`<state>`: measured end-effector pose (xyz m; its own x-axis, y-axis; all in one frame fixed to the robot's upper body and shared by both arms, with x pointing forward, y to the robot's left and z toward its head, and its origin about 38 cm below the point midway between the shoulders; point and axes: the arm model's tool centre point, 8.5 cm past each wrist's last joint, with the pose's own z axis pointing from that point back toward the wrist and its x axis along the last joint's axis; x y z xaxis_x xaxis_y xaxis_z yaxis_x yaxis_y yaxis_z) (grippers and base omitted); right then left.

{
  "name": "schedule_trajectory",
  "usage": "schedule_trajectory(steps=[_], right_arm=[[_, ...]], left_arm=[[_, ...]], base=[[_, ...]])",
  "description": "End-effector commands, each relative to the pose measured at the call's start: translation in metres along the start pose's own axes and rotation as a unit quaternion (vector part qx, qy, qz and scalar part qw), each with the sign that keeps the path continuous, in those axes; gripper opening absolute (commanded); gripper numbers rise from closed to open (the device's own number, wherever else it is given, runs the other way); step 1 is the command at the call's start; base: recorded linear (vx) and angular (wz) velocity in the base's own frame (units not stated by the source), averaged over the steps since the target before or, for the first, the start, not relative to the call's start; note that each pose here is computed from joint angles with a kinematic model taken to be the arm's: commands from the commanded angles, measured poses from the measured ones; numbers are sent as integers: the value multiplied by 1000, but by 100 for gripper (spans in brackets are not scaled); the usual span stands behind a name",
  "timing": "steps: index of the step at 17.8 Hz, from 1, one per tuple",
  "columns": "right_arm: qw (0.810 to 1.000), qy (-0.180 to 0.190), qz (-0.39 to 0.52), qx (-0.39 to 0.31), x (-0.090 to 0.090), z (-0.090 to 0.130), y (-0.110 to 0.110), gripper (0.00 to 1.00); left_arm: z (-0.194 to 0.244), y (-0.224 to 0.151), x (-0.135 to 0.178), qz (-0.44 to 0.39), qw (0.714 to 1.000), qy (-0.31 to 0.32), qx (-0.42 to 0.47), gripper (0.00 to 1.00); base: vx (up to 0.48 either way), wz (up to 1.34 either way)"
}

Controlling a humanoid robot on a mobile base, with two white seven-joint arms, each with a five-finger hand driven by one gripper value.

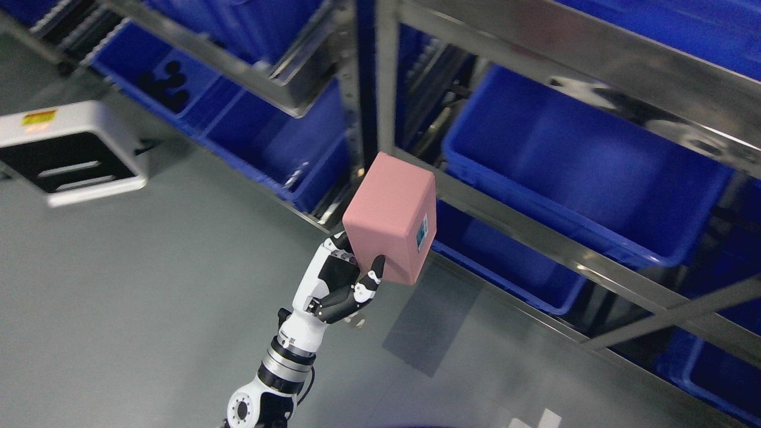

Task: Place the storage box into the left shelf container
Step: 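Lower the pink box into the blue bin on the rack and release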

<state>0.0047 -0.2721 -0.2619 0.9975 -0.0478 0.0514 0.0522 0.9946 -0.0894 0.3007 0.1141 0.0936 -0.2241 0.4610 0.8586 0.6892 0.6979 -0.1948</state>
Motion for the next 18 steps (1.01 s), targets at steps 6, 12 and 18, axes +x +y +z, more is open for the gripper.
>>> schedule_trajectory(steps=[6, 12, 18], right_arm=[[1000, -12, -10, -9, 9, 0, -11, 100], [1000, -13, -10, -9, 10, 0, -11, 100], [1000, -13, -10, -9, 10, 0, -11, 100]], left_arm=[[8, 49, -3, -44, 998, 34, 36, 10], [-31, 127, -17, -146, 981, 128, 6, 10], [-48, 175, -17, -255, 937, 236, -45, 10]], base=[[191, -1049], [146, -657], [81, -347]])
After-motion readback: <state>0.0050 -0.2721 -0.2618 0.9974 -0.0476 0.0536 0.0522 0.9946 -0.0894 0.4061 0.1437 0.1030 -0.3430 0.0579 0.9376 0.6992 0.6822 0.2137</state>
